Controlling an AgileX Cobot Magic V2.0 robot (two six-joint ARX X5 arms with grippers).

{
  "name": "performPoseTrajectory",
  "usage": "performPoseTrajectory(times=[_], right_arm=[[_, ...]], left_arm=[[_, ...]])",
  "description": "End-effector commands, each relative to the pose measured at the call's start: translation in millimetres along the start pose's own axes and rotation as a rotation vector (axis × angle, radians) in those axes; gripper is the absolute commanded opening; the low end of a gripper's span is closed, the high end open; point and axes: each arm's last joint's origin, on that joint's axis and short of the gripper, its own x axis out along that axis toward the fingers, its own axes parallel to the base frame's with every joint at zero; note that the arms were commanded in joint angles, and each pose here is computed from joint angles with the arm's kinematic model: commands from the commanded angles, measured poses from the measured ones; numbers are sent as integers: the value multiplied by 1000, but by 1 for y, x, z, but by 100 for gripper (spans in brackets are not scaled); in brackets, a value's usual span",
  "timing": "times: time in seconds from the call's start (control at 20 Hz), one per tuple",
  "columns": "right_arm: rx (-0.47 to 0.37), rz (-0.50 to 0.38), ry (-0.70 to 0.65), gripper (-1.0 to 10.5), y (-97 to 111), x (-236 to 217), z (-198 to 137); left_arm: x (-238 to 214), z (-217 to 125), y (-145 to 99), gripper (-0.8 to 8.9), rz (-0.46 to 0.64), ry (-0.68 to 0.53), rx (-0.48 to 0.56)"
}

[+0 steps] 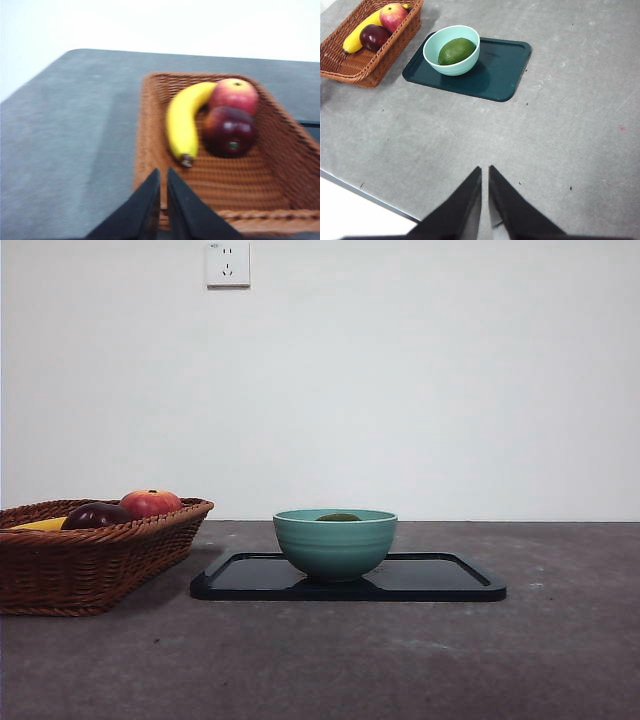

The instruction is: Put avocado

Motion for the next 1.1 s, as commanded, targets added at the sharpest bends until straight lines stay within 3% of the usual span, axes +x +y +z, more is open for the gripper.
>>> performPoseTrajectory(times=[0.05, 0.9, 0.95, 1.1], right_arm=[[7, 11, -16, 19, 1, -1, 2], [0, -1, -20, 19, 1, -1, 2], [-91, -50, -36, 19, -1, -2, 2], [-158, -208, -185, 19, -6, 13, 1]], left_arm=[[2, -8, 1, 21, 35, 30, -9], [2, -8, 1, 21, 26, 27, -5], [2, -8, 1, 21, 26, 27, -5], [2, -8, 1, 21, 26, 27, -5]])
